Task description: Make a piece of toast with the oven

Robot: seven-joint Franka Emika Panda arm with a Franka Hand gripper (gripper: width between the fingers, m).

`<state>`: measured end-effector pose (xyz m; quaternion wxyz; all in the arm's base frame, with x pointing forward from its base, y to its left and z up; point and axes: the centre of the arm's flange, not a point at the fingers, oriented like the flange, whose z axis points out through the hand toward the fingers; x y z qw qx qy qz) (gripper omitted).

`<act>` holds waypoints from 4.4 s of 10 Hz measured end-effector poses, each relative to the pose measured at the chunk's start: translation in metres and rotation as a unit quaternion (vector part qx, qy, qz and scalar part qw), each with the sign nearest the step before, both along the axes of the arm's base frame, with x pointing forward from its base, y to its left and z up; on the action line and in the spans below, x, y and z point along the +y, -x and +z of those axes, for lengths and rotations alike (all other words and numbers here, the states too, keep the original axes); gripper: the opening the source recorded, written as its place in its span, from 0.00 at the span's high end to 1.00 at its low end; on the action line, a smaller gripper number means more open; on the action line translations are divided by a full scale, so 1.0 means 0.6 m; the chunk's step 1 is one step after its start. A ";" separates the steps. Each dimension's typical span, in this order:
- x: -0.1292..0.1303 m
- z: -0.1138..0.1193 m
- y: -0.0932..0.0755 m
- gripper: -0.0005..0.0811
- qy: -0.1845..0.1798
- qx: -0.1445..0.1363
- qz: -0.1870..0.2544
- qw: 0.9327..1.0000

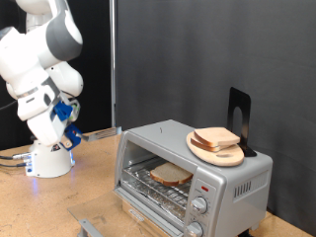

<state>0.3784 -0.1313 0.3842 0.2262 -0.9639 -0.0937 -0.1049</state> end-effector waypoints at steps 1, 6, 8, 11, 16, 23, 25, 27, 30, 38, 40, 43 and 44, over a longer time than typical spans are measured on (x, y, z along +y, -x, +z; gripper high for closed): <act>0.006 0.011 -0.004 0.51 -0.002 0.001 0.002 1.000; 0.039 0.022 -0.019 0.51 0.012 0.001 0.045 0.999; 0.095 0.042 -0.041 0.51 0.017 -0.018 0.075 0.997; 0.180 0.062 -0.061 0.51 0.019 -0.032 0.075 0.996; 0.329 0.067 -0.077 0.51 0.036 -0.021 0.066 0.997; 0.491 0.042 -0.072 0.51 0.045 0.007 0.078 0.996; 0.496 0.028 -0.074 0.51 0.049 0.013 0.081 0.995; 0.497 0.014 -0.074 0.51 0.057 0.021 0.087 0.994; 0.494 0.002 -0.073 0.43 0.062 0.018 0.084 0.994; 0.506 -0.018 -0.071 0.00 0.169 -0.080 0.127 0.974; 0.513 -0.022 -0.069 0.00 0.182 -0.096 0.130 0.970; 0.520 -0.020 -0.069 0.00 0.185 -0.108 0.132 0.968; 0.522 -0.020 -0.068 0.00 0.185 -0.110 0.133 0.967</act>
